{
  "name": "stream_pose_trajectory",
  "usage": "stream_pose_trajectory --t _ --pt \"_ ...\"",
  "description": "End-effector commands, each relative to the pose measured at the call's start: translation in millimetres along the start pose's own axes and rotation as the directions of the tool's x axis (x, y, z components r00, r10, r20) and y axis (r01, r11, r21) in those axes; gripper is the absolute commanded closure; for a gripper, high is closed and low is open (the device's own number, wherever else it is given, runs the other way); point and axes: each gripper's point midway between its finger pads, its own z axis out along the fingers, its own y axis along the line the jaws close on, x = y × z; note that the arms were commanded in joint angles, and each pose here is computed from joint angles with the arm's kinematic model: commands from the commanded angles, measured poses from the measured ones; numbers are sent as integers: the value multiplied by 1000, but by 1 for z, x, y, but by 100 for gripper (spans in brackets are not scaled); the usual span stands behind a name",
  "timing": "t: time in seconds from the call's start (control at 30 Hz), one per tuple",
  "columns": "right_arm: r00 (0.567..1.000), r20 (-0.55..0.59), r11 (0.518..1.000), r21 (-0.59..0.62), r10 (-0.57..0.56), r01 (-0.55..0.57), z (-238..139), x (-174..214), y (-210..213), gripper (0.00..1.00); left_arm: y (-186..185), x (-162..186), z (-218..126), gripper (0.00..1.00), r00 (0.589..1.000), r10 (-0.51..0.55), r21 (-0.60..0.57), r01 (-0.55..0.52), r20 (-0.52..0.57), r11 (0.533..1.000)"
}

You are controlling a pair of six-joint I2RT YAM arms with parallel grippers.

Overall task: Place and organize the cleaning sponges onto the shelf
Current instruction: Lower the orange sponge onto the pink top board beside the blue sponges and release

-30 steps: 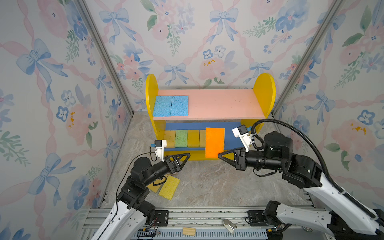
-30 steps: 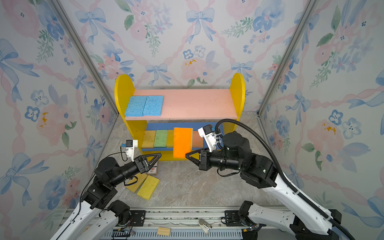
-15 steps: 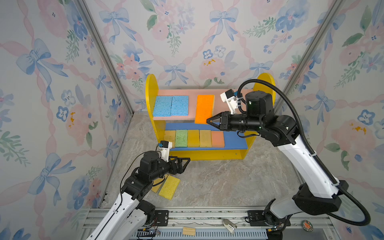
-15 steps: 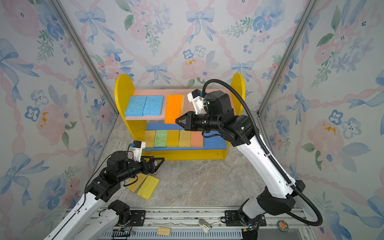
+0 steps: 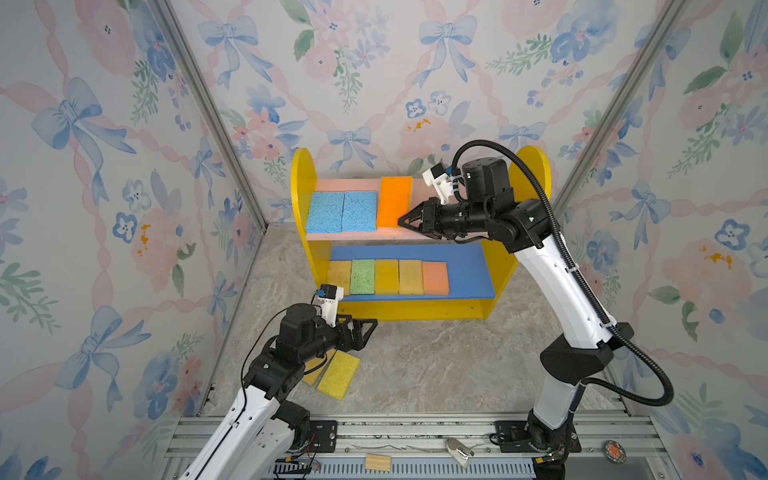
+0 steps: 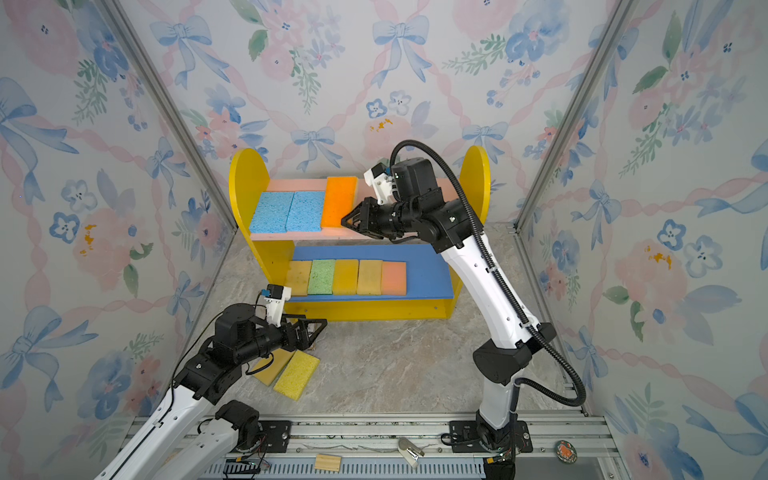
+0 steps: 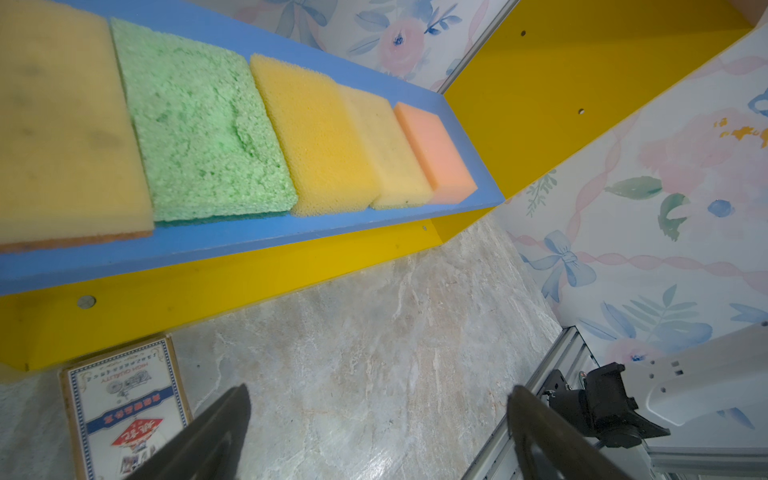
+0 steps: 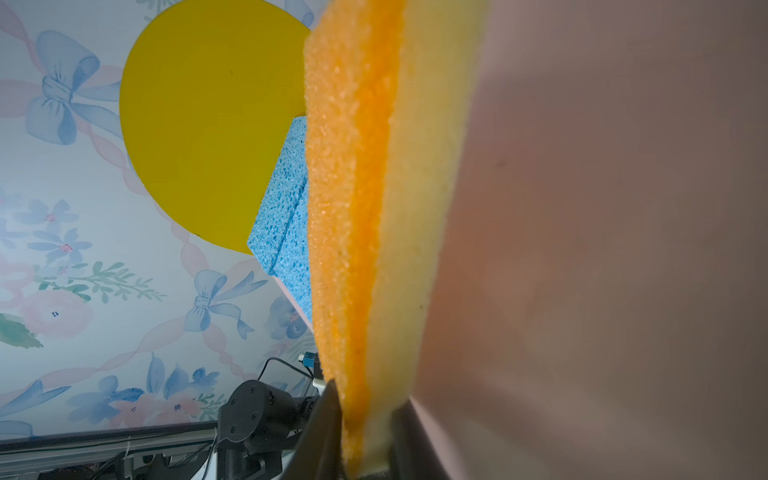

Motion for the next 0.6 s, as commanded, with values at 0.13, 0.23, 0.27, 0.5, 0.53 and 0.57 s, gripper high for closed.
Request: stream_pose_trajectory --t 0.13,0.23,0.27,0.5,0.53,0.57 --pt "1000 7 997 72 24 -24 -17 0 -14 54 4 6 0 2 1000 12 -3 -12 -12 1000" --pt "1000 0 993 115 15 -15 -22 5 -20 51 4 5 0 2 1000 13 -3 -13 -10 1000" --pt "1000 0 992 126 18 -18 -23 6 -22 49 4 6 0 2 1000 10 -5 -10 -12 1000" --pt "1000 10 978 205 -29 26 -39 9 -30 36 3 4 -2 2 1000 13 0 -13 -4 1000" --pt "999 9 975 220 -35 32 -41 11 -31 35 3 4 -2 2 1000 12 -2 -12 -3 1000" --pt "999 6 970 238 -51 48 -42 12 -31 34 3 4 -2 2 1000 11 -3 -11 -1 1000"
